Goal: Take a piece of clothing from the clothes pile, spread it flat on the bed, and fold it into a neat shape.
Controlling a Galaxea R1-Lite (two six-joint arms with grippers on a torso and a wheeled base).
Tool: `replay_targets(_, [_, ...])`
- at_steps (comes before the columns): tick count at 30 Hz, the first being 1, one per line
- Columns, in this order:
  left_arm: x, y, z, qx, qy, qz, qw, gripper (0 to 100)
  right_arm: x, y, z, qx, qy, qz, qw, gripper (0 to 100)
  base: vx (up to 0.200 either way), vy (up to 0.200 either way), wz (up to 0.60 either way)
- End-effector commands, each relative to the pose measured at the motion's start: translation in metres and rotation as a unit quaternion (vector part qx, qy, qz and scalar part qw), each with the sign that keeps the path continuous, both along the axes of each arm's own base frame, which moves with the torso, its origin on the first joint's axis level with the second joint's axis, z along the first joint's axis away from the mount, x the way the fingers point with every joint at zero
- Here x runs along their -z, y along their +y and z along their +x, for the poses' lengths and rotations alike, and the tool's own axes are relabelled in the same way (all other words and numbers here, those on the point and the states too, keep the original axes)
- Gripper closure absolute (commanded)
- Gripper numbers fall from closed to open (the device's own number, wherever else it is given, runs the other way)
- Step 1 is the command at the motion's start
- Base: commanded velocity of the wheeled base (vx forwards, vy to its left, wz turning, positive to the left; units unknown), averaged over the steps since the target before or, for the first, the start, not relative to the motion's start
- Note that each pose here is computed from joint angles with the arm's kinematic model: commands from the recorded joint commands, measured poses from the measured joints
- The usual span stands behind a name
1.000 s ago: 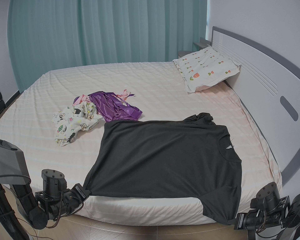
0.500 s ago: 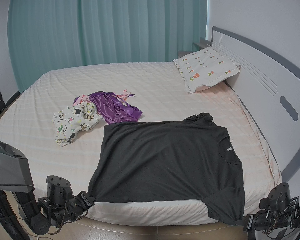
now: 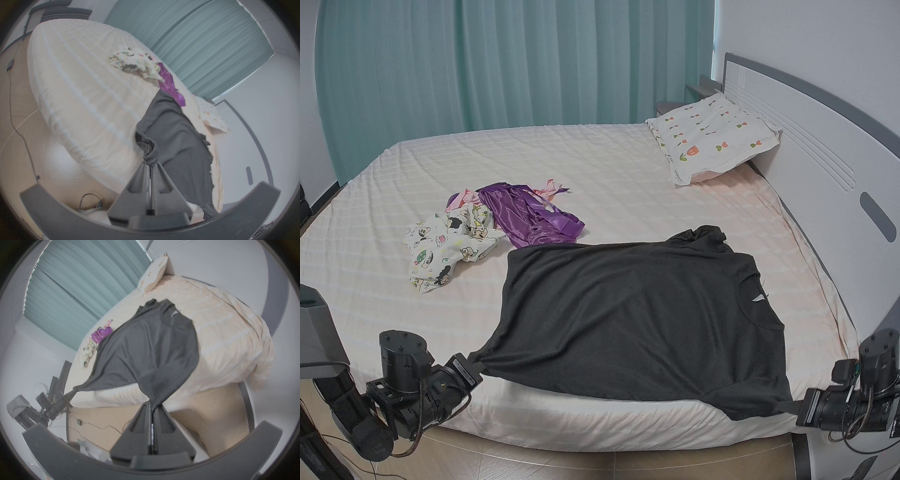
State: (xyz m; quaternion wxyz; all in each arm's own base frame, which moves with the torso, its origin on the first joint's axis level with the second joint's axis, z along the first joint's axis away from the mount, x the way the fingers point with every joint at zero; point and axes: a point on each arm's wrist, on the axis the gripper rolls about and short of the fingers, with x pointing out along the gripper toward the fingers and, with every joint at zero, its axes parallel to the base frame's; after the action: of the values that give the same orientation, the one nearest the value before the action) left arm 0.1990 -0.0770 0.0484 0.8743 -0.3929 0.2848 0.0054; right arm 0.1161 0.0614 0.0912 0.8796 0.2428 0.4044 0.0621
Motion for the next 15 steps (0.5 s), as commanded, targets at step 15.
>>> replay_targets(15, [-0.067,0.005,0.039,-0.038,-0.023,-0.026,0.9987,100,-0.068,-0.008,0.077,0.031,-0.124,0.041,0.9909,100,0.000,0.000,0.00])
